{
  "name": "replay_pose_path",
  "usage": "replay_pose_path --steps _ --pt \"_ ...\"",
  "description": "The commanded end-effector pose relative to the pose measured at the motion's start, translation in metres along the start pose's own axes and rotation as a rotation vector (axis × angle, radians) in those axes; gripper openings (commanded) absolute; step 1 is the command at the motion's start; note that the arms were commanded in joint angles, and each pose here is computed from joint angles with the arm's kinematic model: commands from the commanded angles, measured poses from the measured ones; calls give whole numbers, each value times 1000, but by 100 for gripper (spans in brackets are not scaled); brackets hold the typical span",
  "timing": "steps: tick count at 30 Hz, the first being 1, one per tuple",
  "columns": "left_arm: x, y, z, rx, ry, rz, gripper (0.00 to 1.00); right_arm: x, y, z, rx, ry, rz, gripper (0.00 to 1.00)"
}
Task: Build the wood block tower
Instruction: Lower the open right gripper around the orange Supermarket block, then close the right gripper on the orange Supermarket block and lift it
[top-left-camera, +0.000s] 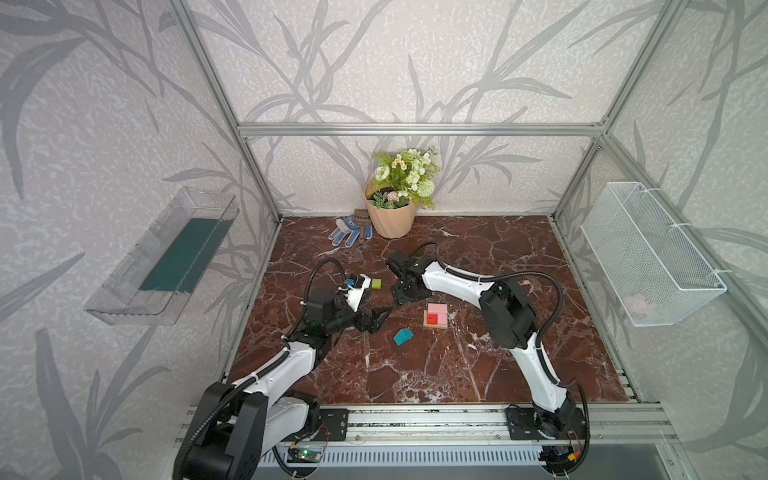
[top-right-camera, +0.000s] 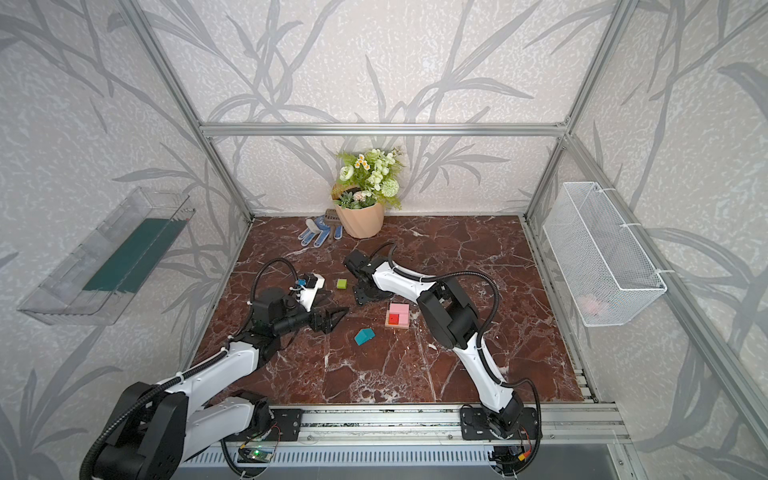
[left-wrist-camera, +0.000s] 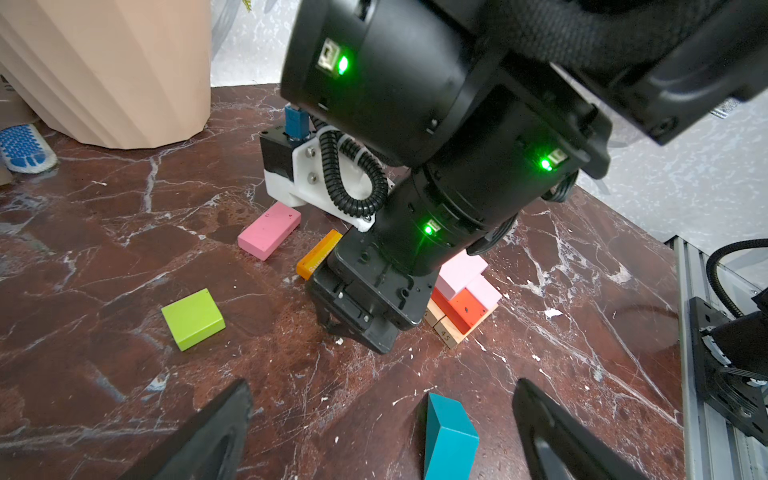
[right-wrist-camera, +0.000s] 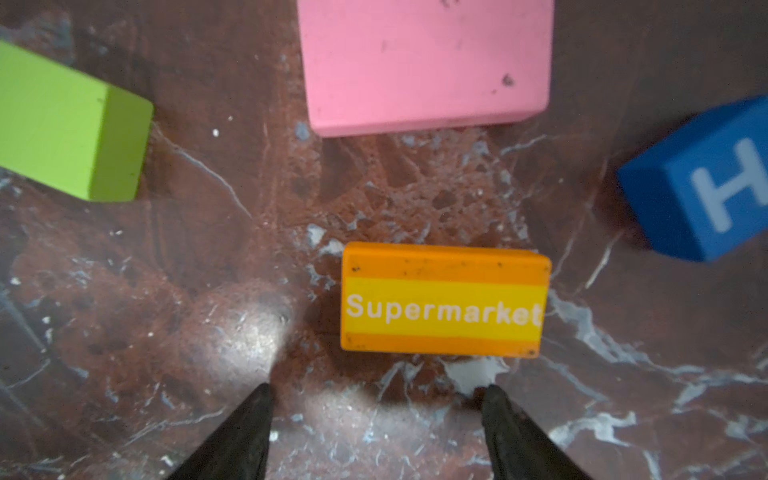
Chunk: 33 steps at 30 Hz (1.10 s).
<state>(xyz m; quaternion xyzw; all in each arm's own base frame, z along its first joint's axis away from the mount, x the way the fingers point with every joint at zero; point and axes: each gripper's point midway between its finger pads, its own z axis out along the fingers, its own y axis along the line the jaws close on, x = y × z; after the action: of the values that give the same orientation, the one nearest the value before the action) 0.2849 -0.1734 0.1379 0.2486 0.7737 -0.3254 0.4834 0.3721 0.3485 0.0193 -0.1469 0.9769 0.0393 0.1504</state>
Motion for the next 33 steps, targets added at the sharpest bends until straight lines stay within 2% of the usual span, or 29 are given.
replay_pose_path --steps 1,10,26,33 --pt "-12 -3 2 17 -20 27 99 0 -13 0 28 7 -3 78" --pt "-13 -2 4 17 -15 23 99 0 -29 13 60 28 4 79" --pt "-13 -2 5 26 -5 19 99 -4 -14 27 20 55 -6 80" --pt "-11 -3 5 30 -3 19 99 -6 -18 31 58 64 -4 73"
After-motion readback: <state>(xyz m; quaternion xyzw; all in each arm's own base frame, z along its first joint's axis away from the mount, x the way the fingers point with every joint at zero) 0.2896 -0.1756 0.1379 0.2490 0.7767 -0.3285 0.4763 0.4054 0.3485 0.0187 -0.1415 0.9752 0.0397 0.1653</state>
